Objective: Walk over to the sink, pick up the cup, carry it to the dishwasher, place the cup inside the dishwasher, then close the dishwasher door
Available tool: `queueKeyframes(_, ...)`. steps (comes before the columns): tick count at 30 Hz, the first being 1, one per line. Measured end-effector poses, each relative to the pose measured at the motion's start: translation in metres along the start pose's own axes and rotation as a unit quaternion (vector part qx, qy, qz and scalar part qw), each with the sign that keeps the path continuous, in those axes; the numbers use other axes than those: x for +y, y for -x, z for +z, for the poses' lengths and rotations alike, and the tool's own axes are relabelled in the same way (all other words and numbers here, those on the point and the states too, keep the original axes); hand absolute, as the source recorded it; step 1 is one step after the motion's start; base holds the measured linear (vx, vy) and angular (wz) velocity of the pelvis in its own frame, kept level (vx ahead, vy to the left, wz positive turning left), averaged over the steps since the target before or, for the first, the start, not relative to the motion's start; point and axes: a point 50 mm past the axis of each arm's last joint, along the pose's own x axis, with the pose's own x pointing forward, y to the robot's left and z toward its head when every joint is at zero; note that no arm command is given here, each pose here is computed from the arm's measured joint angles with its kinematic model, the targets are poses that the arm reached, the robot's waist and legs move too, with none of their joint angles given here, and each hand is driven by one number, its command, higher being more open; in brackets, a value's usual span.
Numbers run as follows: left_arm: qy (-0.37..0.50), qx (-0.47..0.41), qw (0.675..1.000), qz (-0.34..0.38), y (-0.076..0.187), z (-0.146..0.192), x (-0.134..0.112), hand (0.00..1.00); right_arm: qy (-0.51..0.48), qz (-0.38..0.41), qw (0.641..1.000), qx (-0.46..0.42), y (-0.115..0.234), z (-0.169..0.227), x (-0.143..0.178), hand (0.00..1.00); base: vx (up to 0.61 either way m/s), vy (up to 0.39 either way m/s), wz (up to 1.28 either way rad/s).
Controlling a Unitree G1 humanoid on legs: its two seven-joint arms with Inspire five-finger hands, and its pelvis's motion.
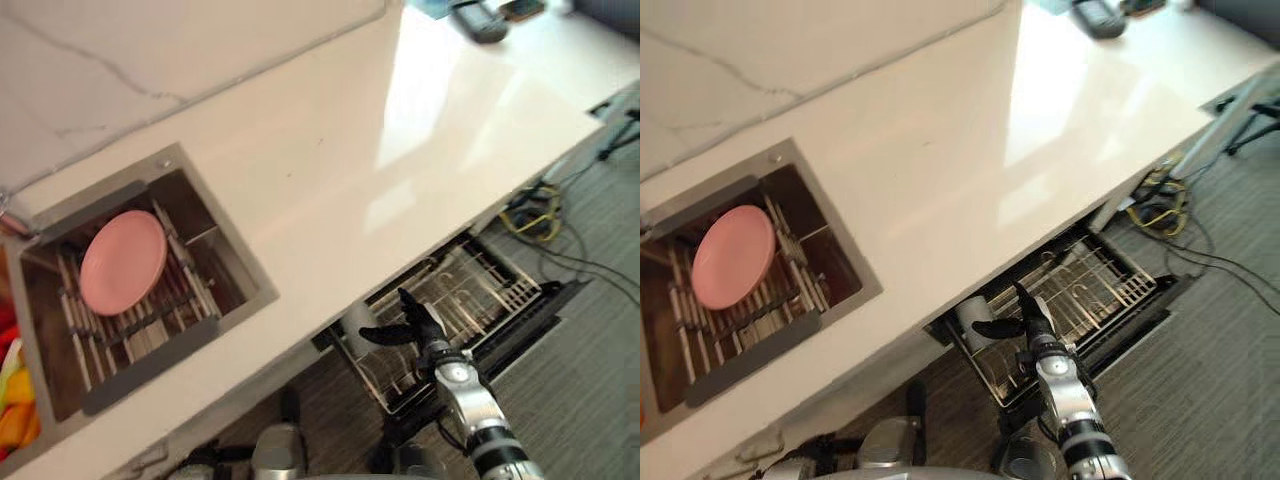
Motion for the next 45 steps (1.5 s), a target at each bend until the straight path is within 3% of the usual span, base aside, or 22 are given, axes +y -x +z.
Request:
queueKeyframes(10,0.029,0.061,0.998,0.009,-0.002,-0.033,-0.001,1.00,-0.111,0.058,0.985,-0.120,0.031,0.030,0.012,1.00,0.00,-0.006,-0.20)
queueKeyframes(15,0.073,0.085,0.994,0.000,-0.002,-0.048,-0.004,1.00,-0.158,0.067,0.956,-0.237,0.046,0.067,0.003,1.00,-0.03,0.008,-0.21)
queueKeyframes(16,0.094,0.104,0.990,-0.002,0.000,-0.067,-0.007,1.00,-0.150,0.089,0.924,-0.342,0.066,0.100,-0.010,1.00,-0.01,0.005,-0.06)
queueKeyframes(22,0.096,0.100,0.990,-0.002,-0.001,-0.065,-0.007,1.00,-0.151,0.092,0.923,-0.341,0.066,0.100,-0.008,1.00,0.00,0.000,0.00)
queueKeyframes(32,0.200,0.031,0.979,-0.021,-0.002,-0.052,-0.014,1.00,-0.230,0.134,0.925,-0.269,0.038,0.090,0.028,1.00,-0.02,-0.005,0.28)
queueKeyframes(38,0.150,0.009,0.989,-0.010,-0.002,-0.046,-0.021,1.00,-0.230,0.097,0.932,-0.264,0.031,0.102,0.034,1.00,-0.06,0.053,1.04)
queueKeyframes(41,0.131,0.023,0.991,-0.016,-0.001,-0.048,-0.026,1.00,-0.216,0.064,0.929,-0.295,0.024,0.122,0.016,1.00,0.01,0.262,0.61)
queueKeyframes(45,0.035,0.008,0.999,-0.019,-0.002,-0.039,-0.023,1.00,-0.213,0.022,0.920,-0.329,0.014,0.147,-0.004,1.00,-0.07,0.220,0.52)
